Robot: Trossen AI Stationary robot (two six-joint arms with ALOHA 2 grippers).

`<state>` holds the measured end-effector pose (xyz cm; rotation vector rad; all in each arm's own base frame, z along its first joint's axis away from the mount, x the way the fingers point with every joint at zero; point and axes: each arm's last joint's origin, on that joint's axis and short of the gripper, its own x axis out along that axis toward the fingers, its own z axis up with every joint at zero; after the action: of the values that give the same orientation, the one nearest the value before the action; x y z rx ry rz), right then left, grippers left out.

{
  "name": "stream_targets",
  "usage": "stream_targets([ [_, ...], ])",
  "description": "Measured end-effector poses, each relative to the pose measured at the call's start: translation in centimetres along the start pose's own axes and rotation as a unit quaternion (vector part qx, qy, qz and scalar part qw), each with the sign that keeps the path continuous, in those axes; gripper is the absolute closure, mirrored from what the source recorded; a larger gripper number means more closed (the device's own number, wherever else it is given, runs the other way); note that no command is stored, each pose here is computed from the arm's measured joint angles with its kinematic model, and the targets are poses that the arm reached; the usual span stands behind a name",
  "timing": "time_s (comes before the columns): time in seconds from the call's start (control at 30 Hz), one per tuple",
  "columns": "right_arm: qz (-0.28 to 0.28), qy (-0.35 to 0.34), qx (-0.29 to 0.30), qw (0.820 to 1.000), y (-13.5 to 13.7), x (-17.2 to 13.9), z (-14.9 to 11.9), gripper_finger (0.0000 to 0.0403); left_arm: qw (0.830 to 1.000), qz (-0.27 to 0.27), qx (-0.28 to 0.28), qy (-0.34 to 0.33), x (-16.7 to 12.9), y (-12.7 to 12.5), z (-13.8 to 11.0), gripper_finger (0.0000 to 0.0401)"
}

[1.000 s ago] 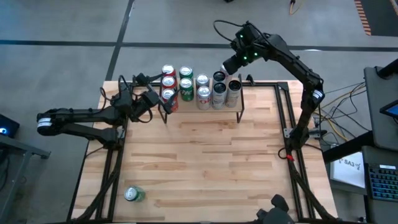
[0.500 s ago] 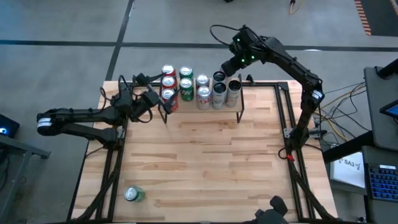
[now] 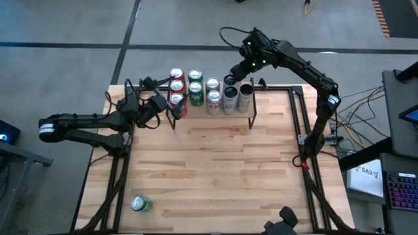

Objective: Place canned beverage on shelf
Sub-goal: Put the silver soda can on the shelf aligned with the other silver soda can

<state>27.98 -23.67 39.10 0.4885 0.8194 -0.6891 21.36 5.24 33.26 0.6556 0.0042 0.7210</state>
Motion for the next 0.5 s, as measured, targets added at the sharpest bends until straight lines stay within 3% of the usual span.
stream_targets([
  [0.5,0.012,-0.025,-0.007,1.000,0.5,-1.4,0.7,0.0394,1.000,-0.003,0.003,0.004,0.0,-0.1,-0.1,0.0020],
])
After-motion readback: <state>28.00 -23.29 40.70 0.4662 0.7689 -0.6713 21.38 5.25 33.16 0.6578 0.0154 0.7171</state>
